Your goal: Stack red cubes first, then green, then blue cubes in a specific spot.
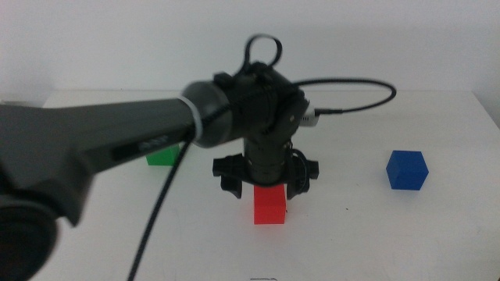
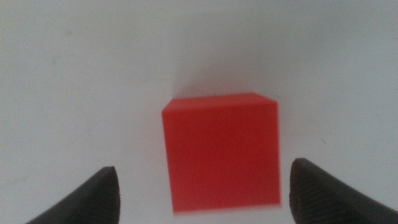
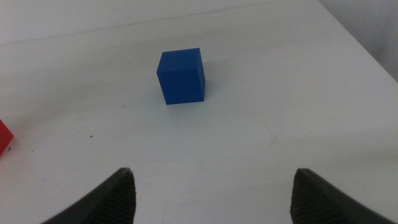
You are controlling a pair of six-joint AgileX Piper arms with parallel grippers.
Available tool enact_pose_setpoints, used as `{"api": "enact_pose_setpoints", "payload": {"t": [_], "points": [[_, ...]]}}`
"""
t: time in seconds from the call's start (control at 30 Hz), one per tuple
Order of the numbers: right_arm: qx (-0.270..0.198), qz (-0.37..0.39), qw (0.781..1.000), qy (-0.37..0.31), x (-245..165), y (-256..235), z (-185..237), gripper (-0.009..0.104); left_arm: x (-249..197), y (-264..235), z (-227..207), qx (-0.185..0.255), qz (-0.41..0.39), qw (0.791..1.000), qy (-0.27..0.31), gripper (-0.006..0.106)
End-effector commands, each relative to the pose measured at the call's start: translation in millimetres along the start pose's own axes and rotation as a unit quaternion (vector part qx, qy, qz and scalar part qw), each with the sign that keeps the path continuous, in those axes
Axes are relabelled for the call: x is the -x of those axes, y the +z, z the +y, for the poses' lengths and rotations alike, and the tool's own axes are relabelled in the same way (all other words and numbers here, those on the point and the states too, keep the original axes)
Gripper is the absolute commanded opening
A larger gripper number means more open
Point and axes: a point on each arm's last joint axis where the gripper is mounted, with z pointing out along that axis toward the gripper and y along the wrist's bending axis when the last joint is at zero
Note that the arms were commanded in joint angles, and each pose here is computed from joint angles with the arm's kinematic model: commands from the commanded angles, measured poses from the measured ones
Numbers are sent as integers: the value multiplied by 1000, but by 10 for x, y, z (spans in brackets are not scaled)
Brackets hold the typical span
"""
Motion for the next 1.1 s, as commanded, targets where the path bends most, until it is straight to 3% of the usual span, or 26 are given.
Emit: {"api": "enact_pose_setpoints", "payload": {"t": [0.0,0.2,0.43,0.73,1.07], "points": [[-2,-36,999,-12,76,-21,3,63,51,-546,29,-40,-43,998,1,93],[-2,-36,999,-12,76,-21,3,63,30,-1179,171,-63,-104,991,47,93],[-2,-36,999,-12,76,-21,3,63,55,-1616,541,-11,-160,986,43,93],[-2,-36,999,-12,76,-21,3,63,364,-1582,1231,-26,-123,991,37,93],[-2,-36,999,-12,76,-21,3,63,679,-1521,1867,-26,-156,987,-3,93]]}}
